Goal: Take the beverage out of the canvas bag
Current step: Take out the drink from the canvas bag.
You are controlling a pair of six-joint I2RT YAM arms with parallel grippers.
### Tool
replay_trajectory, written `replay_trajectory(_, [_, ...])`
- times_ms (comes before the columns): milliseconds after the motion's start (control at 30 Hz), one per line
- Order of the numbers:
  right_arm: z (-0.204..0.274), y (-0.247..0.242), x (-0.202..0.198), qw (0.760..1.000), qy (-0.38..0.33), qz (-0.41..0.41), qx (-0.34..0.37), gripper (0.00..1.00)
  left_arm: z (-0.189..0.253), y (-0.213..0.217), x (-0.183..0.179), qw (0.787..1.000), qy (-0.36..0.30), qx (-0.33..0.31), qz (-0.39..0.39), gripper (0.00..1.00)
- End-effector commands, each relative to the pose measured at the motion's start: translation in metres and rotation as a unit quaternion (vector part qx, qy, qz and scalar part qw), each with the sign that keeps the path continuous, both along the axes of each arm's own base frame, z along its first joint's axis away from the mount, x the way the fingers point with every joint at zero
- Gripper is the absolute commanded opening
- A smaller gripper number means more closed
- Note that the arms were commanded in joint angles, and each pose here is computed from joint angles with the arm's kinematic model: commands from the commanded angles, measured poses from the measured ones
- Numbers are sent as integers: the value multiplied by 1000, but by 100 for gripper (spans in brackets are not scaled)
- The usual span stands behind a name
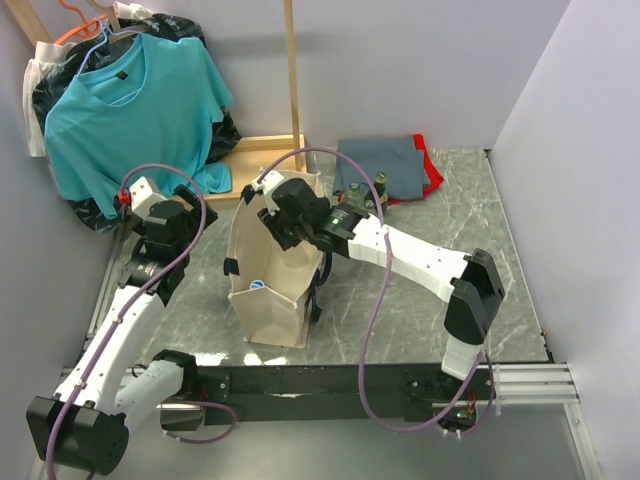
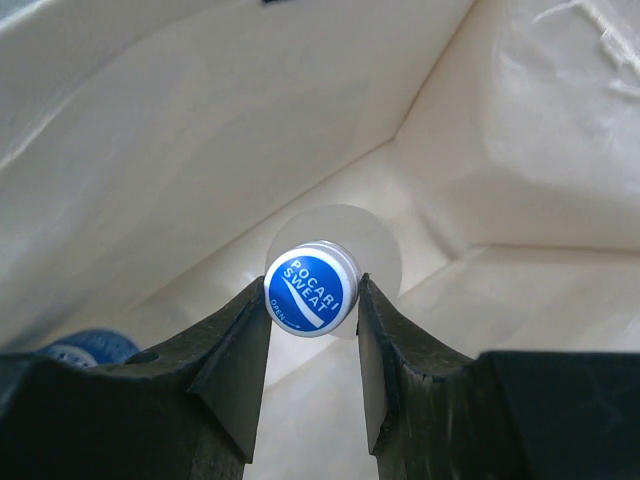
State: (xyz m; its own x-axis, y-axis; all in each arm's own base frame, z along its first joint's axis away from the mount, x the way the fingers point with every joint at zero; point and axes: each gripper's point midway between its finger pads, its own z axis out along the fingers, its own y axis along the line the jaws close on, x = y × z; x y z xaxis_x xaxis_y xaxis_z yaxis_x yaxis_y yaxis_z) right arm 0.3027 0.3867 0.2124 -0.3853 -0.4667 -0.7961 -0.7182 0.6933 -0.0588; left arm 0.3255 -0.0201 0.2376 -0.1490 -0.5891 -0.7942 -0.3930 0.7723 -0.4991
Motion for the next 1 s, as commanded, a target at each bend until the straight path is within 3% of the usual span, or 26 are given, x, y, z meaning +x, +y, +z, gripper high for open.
replay_trajectory(0, [75,19,32,993,-83,-15,87,0,6,6,-1,1000,-10,12,9,96])
replay_trajectory(200, [74,14,34,993,-81,-26,85,0,5,7,-2,1000,-11,14,11,96])
replay_trajectory(467, [72,8,37,993,-68,-41,87,19,5,3,1,1000,-9,9,4,96])
replay_trajectory(567, [69,8,39,993,-62,-43,86,31,4,4,1,1000,-10,10,6,96])
replay_trajectory(700, [67,9,40,994,-54,-43,86,32,3,6,0,1000,-7,12,9,96])
replay_trajectory(767, [65,10,40,994,-51,-41,85,44,4,6,0,1000,-9,11,8,96])
replay_trajectory(967, [60,10,46,995,-43,-49,77,45,4,5,0,1000,-9,11,7,96])
